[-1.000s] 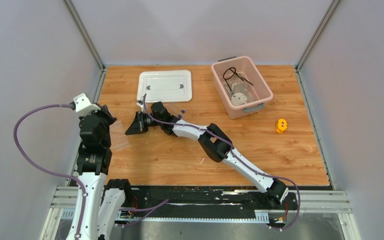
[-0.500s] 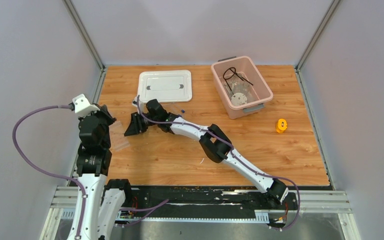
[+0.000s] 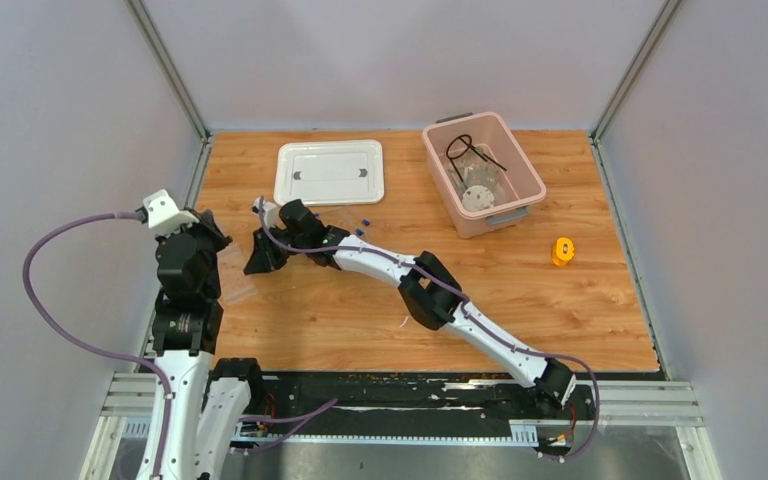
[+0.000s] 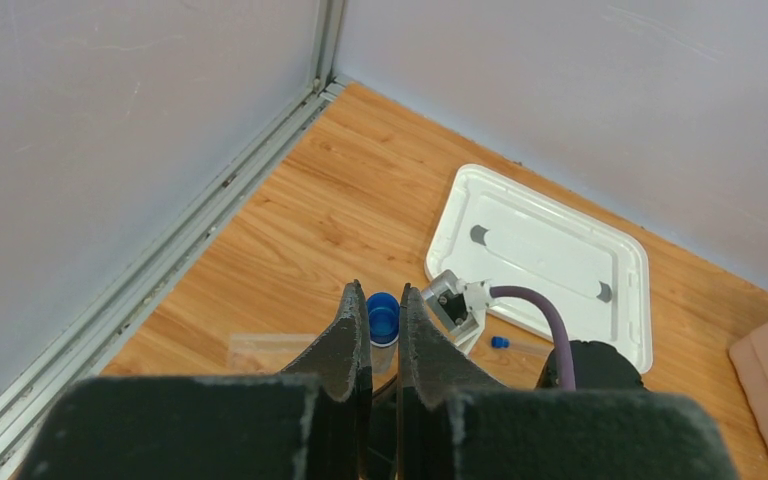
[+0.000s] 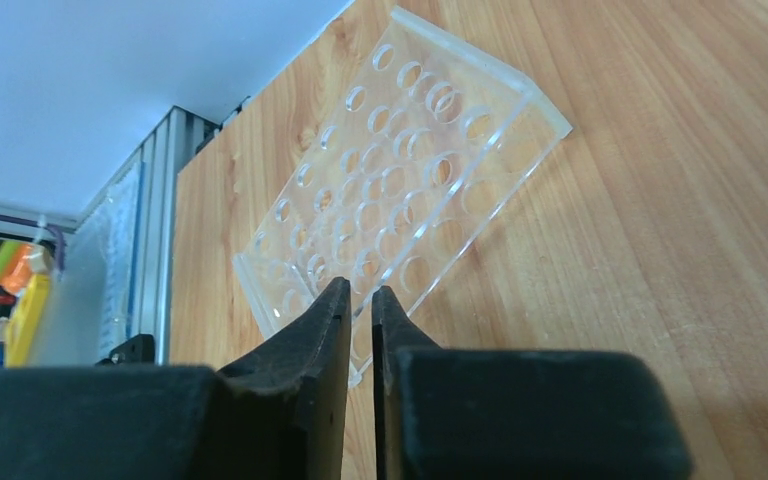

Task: Organize the chemistry lab equipment
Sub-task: Move the test tube rack to the center of the board.

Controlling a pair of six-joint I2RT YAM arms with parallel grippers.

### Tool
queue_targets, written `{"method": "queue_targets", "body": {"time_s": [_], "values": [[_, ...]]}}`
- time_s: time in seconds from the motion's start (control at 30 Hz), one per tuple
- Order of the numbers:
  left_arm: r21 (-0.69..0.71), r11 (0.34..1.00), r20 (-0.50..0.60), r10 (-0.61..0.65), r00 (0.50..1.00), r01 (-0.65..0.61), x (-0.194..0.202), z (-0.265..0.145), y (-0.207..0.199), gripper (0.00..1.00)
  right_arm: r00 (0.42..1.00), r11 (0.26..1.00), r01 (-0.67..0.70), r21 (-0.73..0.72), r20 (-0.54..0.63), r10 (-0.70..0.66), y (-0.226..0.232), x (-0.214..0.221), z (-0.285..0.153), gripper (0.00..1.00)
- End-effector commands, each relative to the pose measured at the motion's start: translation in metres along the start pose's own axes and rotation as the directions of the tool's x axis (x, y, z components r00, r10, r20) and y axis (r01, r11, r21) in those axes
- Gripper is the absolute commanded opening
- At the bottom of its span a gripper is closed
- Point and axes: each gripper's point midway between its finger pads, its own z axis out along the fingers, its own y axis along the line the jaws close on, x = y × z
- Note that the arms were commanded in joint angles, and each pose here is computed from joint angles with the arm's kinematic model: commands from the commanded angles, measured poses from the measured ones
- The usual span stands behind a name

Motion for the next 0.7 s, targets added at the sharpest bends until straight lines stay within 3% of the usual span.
{"method": "queue_targets", "body": {"time_s": [0.0,0.37,0.67], "values": [[-0.006,1.0,0.031,0.005,0.999,-0.005,-0.01,-0.003,0.002,0.02,0.996,0.988,0.087,0.128,-0.046,-0.082,-0.013,-0.003,-0.012,0.09],[-0.002,1.0,0.045,-0.004,0.999,0.004,-0.011,-0.006,0.003,0.02,0.986,0.961,0.142,0.235,-0.115,-0.118,-0.039,-0.017,-0.074,0.07],[0.01,1.0,0.041,-0.011,0.999,0.01,-0.009,-0.006,0.001,0.03,0.961,0.935,0.22,0.278,-0.225,-0.159,-0.054,0.007,-0.135,0.05]]}}
